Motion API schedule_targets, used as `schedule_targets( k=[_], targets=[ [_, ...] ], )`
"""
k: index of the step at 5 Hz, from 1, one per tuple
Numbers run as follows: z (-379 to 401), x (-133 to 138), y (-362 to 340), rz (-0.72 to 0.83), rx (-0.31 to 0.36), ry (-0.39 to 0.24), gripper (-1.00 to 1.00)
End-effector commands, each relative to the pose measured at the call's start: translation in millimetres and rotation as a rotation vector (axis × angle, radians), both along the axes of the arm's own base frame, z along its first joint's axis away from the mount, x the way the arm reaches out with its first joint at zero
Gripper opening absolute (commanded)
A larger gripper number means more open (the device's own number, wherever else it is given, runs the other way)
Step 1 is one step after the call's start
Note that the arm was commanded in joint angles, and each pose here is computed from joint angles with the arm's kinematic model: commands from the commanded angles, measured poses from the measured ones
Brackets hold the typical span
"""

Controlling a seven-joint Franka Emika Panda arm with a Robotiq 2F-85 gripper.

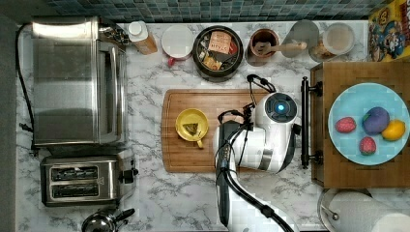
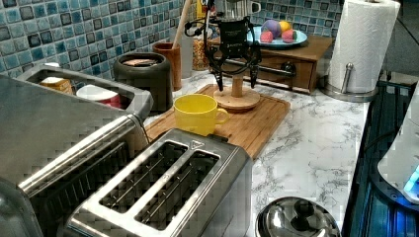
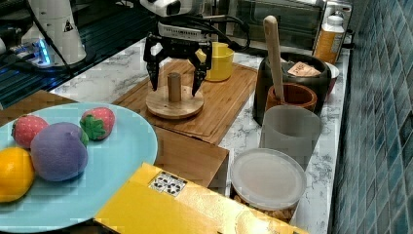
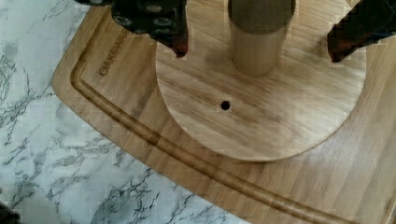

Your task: Open the lid of the tea container.

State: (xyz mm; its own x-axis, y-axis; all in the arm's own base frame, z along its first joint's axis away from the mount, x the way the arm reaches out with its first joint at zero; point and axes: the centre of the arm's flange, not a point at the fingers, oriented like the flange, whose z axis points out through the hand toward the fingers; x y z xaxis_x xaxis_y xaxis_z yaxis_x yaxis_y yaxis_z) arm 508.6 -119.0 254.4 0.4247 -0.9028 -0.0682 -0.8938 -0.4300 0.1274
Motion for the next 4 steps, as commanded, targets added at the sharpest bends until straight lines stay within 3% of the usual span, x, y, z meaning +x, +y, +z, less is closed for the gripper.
schedule_targets(
  k=[1, 4],
  targets=[
    [7.1, 5.7, 0.2, -0.004, 0.021, -0.034, -1.00],
    [8.9, 5.6, -3.3, -0.033, 0.029, -0.039, -1.00]
  ],
)
